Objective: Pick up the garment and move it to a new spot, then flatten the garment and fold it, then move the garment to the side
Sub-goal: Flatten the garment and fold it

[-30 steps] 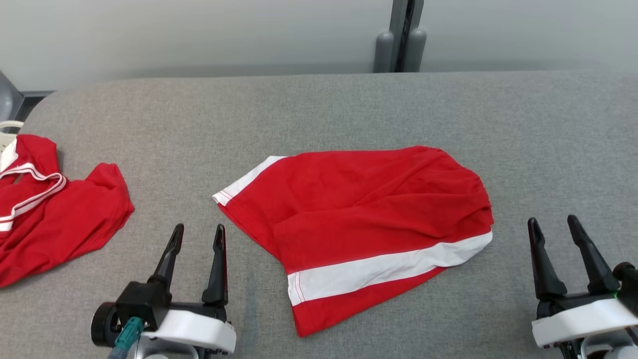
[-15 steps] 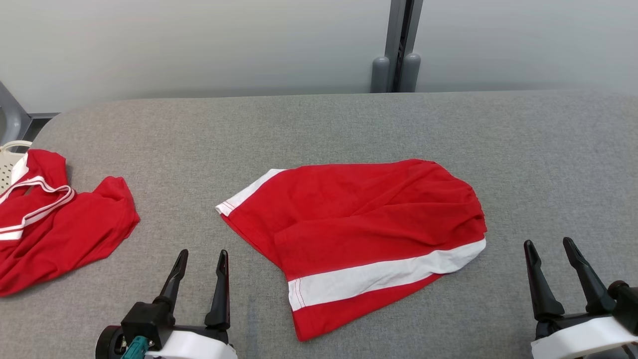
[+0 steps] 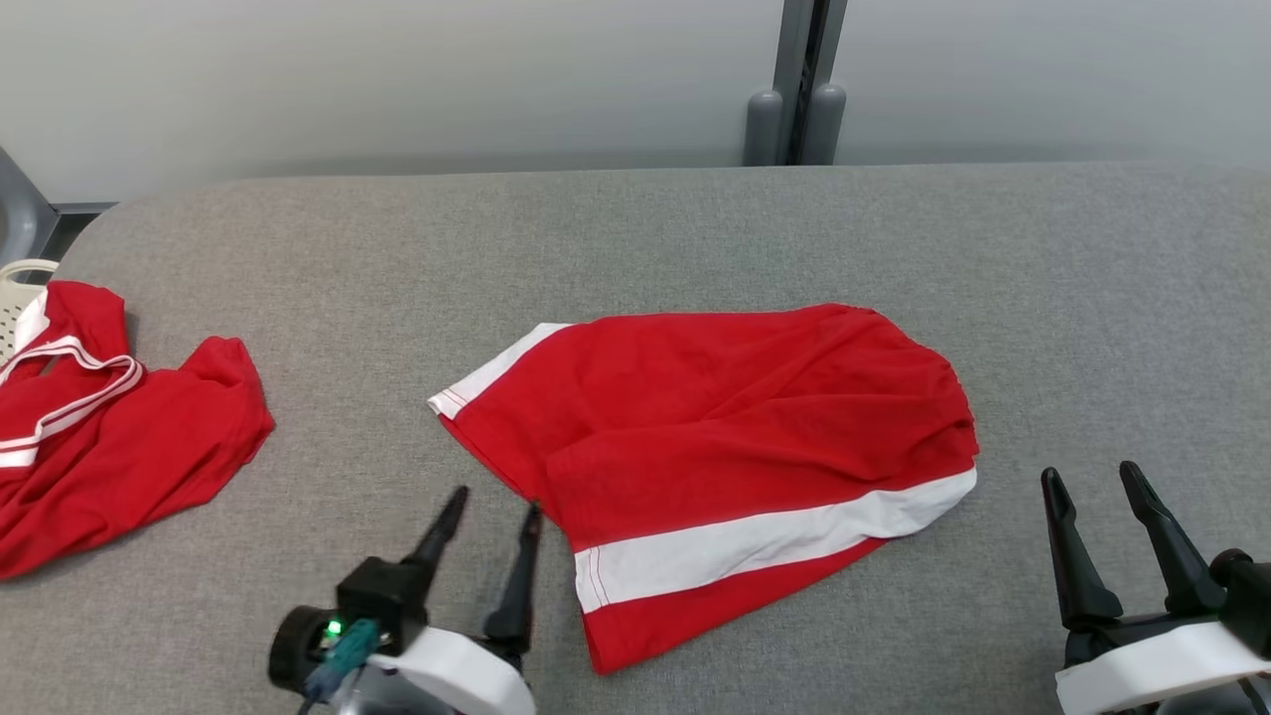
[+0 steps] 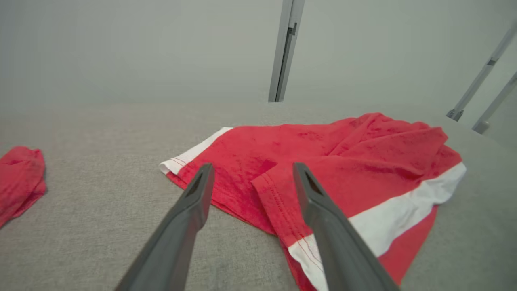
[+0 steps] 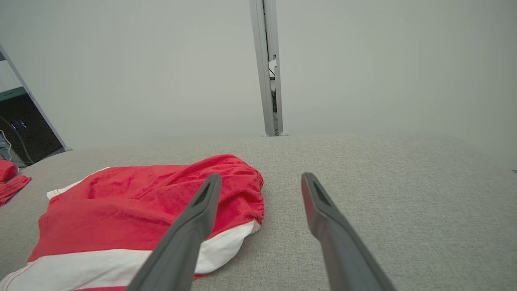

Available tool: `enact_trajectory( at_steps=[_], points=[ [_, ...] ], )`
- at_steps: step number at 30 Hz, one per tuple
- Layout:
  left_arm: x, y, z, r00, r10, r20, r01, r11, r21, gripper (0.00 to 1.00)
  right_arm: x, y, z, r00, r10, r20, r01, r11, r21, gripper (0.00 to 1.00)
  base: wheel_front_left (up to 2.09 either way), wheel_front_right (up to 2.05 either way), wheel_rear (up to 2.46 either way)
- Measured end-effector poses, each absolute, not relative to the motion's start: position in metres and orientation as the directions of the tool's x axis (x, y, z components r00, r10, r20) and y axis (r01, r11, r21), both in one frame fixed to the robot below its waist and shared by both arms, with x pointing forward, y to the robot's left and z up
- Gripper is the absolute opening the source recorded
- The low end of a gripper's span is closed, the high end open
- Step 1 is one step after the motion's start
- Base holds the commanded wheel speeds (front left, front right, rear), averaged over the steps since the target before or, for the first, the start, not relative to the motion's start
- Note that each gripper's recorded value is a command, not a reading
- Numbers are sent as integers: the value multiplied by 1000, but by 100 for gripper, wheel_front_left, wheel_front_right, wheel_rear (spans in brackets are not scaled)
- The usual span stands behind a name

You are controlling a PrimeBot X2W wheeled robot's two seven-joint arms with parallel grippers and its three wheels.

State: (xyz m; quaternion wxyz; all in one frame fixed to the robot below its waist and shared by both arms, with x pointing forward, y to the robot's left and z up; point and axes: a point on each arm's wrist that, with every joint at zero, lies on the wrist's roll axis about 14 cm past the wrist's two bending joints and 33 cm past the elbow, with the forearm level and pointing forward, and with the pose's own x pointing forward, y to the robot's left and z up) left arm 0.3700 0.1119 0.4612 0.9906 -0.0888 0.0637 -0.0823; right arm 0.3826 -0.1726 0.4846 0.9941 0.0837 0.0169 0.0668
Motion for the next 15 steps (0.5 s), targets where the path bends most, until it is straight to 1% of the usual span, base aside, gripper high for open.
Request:
enact_trajectory(
  at_steps=[4, 7, 10, 15],
  points=[
    [363, 83, 438, 928, -282, -242, 225, 944, -240, 100, 385, -171, 483, 990, 141, -27, -134, 977, 167, 100, 0, 0, 0],
    [355, 70, 417, 881, -326, -342, 239, 932, -274, 100, 386, -172, 481, 990, 138, -33, -131, 977, 165, 100, 0, 0, 0],
    [351, 63, 403, 842, -349, -410, 235, 923, -304, 100, 386, -175, 478, 990, 132, -42, -123, 978, 168, 100, 0, 0, 0],
    [343, 53, 386, 787, -384, -482, 233, 910, -343, 100, 387, -179, 474, 991, 121, -49, -112, 980, 167, 100, 0, 0, 0]
  ],
)
